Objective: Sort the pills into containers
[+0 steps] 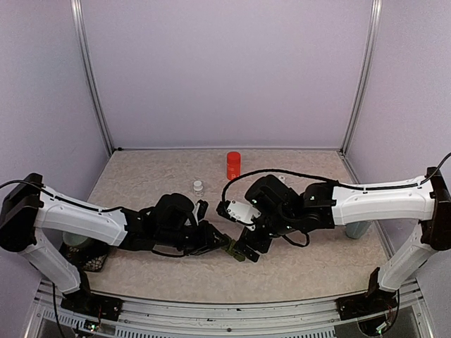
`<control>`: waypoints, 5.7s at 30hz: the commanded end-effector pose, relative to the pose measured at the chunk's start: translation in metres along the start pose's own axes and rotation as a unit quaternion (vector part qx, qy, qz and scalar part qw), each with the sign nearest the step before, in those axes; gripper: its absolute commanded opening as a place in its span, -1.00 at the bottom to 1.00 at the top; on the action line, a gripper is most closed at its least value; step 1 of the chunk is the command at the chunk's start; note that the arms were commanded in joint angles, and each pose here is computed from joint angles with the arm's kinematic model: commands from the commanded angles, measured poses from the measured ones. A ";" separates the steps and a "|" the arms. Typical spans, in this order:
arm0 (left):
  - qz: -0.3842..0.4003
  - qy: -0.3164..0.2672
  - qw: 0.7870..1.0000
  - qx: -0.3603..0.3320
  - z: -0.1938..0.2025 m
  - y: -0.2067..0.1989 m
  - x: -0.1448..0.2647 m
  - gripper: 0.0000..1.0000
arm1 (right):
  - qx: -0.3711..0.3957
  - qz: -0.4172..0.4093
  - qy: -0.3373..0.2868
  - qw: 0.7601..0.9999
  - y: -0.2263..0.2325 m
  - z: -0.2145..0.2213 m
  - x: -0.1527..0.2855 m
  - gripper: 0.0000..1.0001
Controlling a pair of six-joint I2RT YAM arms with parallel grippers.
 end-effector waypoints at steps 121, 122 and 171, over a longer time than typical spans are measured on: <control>0.174 0.011 0.984 -0.025 -0.066 -0.006 -0.054 -0.85 | -0.069 0.004 -0.055 0.996 -0.075 0.047 0.009 0.89; 0.174 0.011 0.984 -0.025 -0.066 -0.006 -0.054 -0.85 | -0.069 0.002 -0.047 0.997 -0.075 0.049 0.007 0.86; 0.121 -0.020 0.992 -0.023 -0.061 0.013 -0.031 0.04 | -0.075 -0.020 -0.022 0.997 -0.080 0.043 -0.017 0.11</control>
Point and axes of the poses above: each gripper's point midway between its finger pads, its own x axis back along the fingers, its own y axis along the line the jaws close on, z = x × y, the point moved 10 cm from there along x, back along the fingers, and after that the axes turned 3 degrees about -x, right-handed, at the moved point
